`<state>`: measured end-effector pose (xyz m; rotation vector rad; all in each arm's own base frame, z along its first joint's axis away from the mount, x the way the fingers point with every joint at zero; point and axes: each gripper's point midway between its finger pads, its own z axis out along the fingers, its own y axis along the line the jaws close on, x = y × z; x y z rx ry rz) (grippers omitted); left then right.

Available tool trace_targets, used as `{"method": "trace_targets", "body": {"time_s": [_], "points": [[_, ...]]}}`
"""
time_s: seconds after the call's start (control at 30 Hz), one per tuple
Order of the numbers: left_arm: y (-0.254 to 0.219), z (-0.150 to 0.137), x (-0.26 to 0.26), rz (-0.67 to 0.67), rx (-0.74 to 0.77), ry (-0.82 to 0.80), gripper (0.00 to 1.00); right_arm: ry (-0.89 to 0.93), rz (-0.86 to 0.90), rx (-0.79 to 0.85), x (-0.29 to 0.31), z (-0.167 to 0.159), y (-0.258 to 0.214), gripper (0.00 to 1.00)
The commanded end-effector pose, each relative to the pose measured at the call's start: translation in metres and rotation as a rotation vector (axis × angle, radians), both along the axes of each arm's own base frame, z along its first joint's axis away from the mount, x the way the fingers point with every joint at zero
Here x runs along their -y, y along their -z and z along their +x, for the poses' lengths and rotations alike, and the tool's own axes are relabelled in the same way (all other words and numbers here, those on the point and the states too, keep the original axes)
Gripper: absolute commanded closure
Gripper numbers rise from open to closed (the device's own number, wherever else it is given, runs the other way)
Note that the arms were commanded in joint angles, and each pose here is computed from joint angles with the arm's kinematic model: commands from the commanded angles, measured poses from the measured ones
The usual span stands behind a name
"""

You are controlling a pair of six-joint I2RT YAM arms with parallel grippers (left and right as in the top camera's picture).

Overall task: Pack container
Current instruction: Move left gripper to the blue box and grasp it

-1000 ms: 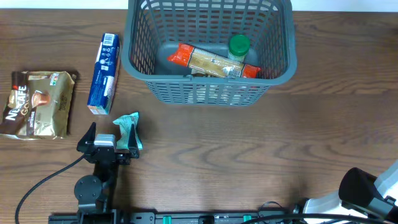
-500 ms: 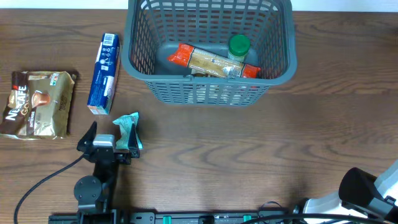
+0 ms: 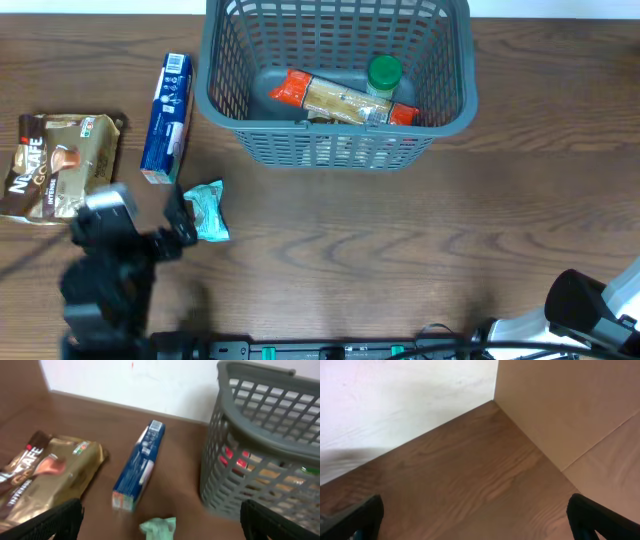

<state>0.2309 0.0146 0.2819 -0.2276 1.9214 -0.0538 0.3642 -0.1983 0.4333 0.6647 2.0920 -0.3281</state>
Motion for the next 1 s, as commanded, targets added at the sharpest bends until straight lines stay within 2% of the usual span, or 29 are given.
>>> {"method": "trace_targets", "body": {"time_s": [0.0,0.17,0.37,0.67,0.9,0.97], "points": [[-0.033,0.022,-0.004,0.049,-0.098,-0.003,0.02,0.009,0.017,-0.004,0.002,0.002,0.005,0.01],[-0.058,0.060,-0.005,0.157,-0.336,0.073,0.02,0.009,0.017,-0.004,0.002,0.002,0.005,0.01],[-0.068,0.107,-0.006,0.187,-0.386,0.100,0.01,0.010,0.018,-0.004,0.002,0.002,0.005,0.01],[-0.025,0.134,-0.010,0.201,-0.517,0.122,0.02,0.010,0.018,-0.003,0.002,0.002,0.005,0.01],[0.038,0.161,-0.049,0.182,-0.695,0.079,0.02,0.009,0.017,-0.004,0.002,0.002,0.005,0.01],[0.057,0.168,-0.056,0.173,-0.736,0.115,0.02,0.009,0.017,-0.004,0.002,0.002,0.005,0.01]]}}
